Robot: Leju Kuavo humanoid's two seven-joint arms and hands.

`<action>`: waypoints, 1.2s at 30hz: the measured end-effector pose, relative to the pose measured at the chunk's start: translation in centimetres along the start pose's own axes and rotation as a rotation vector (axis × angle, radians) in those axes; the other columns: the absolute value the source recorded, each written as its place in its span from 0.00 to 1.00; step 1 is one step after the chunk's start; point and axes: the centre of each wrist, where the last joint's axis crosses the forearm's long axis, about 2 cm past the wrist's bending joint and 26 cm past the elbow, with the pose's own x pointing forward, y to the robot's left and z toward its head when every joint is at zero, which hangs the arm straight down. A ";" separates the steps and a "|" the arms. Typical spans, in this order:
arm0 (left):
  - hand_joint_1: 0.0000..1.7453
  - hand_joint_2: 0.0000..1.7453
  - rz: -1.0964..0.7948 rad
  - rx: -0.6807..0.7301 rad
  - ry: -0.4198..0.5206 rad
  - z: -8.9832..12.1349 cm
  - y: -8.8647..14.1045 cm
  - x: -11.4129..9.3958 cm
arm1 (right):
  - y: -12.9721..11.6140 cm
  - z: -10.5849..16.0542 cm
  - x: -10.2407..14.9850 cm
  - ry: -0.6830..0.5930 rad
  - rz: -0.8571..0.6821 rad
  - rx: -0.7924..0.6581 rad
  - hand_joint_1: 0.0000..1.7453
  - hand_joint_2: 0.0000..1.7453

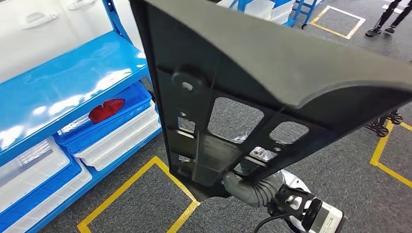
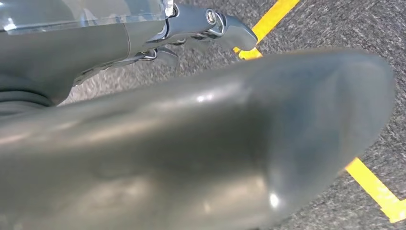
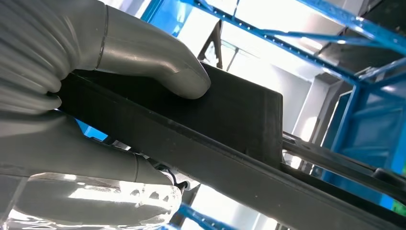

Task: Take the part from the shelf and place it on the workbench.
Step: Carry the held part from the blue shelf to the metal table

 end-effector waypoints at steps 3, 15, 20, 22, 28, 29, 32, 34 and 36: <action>0.00 0.00 0.004 0.016 -0.006 -0.1 0.3 0.1 | -1.0 -0.4 -0.1 -0.004 -0.016 -0.003 1.00 1.00; 0.00 0.00 0.022 0.038 -0.008 0.0 1.0 -0.4 | -2.4 -1.1 -0.1 -0.044 0.004 0.001 1.00 1.00; 0.00 0.00 0.033 0.045 0.026 0.2 1.1 -0.7 | -2.5 -1.5 -0.5 -0.037 -0.003 0.020 1.00 1.00; 0.00 0.00 0.040 0.051 0.037 0.2 1.1 -0.7 | -2.5 -1.7 -0.7 -0.037 -0.005 0.023 1.00 1.00; 0.00 0.00 0.058 0.074 0.062 0.2 1.1 -0.8 | -2.7 -1.9 -1.2 -0.028 -0.008 0.039 1.00 1.00; 0.00 0.00 0.064 0.078 0.065 0.2 1.1 -0.9 | -2.7 -2.0 -1.3 -0.026 -0.008 0.040 1.00 1.00; 0.00 0.00 0.079 0.085 0.073 0.3 1.2 -1.1 | -2.7 -1.8 -1.7 -0.005 -0.014 0.040 1.00 1.00; 0.00 0.00 0.089 0.086 0.081 0.4 1.0 -1.1 | -2.8 -1.7 -1.9 0.006 -0.016 0.039 1.00 1.00; 0.00 0.00 0.095 0.085 0.095 0.5 0.8 -1.3 | -2.9 -1.7 -2.1 0.013 -0.017 0.038 1.00 1.00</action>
